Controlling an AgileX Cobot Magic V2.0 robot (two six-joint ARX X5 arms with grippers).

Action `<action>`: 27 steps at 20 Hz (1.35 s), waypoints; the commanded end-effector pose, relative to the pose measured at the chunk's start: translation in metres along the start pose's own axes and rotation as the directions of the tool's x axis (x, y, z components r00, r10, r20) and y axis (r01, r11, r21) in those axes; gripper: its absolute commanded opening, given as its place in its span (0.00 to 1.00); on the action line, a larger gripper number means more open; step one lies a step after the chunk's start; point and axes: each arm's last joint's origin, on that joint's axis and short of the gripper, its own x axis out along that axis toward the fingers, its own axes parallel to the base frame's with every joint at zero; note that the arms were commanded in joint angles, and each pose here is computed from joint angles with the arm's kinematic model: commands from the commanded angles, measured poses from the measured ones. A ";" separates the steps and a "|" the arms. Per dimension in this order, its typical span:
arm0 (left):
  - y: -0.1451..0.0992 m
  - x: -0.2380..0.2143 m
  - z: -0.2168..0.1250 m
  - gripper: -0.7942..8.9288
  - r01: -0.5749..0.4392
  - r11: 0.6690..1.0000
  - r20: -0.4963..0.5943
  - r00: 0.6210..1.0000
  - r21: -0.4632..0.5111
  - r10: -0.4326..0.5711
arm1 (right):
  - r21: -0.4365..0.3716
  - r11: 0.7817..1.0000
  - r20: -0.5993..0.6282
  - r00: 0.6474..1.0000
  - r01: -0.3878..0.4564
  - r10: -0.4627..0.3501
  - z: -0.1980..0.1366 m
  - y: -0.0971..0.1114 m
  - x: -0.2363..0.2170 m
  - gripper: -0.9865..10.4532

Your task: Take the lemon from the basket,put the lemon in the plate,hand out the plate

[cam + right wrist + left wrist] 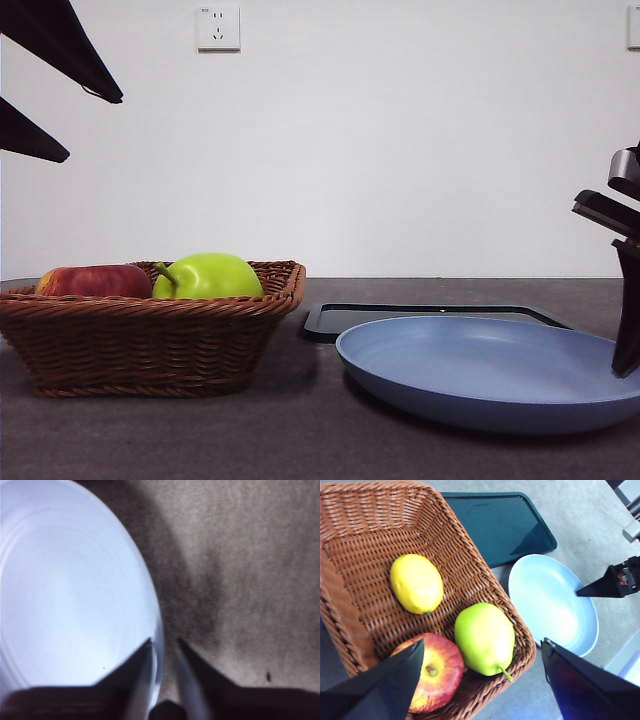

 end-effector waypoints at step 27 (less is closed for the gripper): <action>0.009 0.165 0.072 0.50 -0.360 0.925 -0.322 0.867 0.122 0.380 | -0.080 0.996 0.196 0.979 -0.039 0.054 -0.022 0.026 -0.072 0.09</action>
